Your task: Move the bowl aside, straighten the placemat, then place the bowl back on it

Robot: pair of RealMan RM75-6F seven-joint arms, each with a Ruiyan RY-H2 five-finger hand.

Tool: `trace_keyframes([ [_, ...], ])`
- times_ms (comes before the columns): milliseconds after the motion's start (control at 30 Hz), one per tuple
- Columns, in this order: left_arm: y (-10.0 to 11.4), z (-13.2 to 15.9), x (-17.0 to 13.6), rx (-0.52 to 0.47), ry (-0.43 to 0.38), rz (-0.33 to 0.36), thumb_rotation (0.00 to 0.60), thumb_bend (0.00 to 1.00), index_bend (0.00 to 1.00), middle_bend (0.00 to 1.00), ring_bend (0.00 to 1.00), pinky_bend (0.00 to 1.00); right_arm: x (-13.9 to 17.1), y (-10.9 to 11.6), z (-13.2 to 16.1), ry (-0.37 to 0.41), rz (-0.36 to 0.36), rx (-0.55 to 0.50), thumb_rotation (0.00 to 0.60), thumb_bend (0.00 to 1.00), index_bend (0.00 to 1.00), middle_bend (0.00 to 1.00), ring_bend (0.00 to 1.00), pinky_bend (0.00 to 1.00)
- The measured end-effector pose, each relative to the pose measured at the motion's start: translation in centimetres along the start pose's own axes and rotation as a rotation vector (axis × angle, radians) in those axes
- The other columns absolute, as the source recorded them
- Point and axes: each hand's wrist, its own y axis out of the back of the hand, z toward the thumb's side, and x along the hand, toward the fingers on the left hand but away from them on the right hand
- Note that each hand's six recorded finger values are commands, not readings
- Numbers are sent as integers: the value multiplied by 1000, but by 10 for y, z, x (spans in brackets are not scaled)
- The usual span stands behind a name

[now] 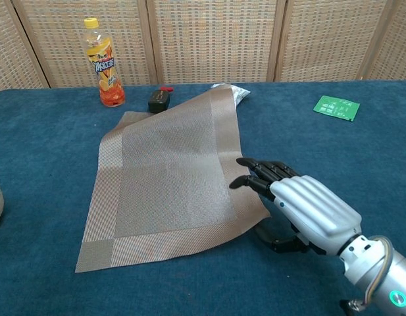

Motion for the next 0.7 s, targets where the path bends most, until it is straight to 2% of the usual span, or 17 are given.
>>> trace_keyframes([
  [133, -1, 1, 0, 1, -1, -1, 600, 106, 0, 0, 0, 0, 0, 5, 1, 5, -35, -13, 600, 543, 540, 136, 0, 0],
  [267, -1, 0, 0, 0, 1, 0, 600, 106, 0, 0, 0, 0, -1, 6, 0, 9, -59, -14, 600, 540, 560, 149, 0, 0],
  [467, -2, -1, 0, -1, 3, -4, 600, 107, 0, 0, 0, 0, 0, 4, 1, 9, -55, -24, 600, 542, 575, 167, 0, 0],
  [700, -3, -1, 1, -2, 3, -9, 600, 106, 0, 0, 0, 0, 2, 2, 1, 10, -41, -24, 600, 614, 591, 158, 0, 0],
])
